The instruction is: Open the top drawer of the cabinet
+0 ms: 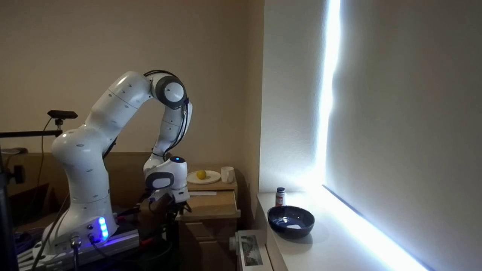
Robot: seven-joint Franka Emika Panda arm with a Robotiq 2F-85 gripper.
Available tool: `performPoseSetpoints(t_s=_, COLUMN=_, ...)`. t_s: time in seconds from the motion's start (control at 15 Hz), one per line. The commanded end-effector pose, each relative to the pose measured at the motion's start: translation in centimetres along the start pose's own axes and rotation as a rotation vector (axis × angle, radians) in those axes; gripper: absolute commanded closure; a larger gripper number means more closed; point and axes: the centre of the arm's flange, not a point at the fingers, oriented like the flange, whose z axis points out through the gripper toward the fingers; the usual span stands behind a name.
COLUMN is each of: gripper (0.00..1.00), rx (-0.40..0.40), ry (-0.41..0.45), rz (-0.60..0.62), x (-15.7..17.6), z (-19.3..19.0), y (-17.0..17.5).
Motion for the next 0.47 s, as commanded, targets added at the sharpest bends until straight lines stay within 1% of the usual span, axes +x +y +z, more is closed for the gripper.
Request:
performPoseSetpoints(t_s=0.0, gripper=0.0, rx=-0.001, ry=0.005, rz=0.008, x=0.4, z=-0.1, y=0.2)
performPoseSetpoints(t_s=0.2, gripper=0.0, rx=0.006, ry=0.013, rz=-0.009, x=0.2, z=0.0, y=-1.0)
performPoseSetpoints(t_s=0.4, gripper=0.0, rx=0.007, ry=0.014, rz=-0.016, x=0.0, z=0.1, y=-1.3)
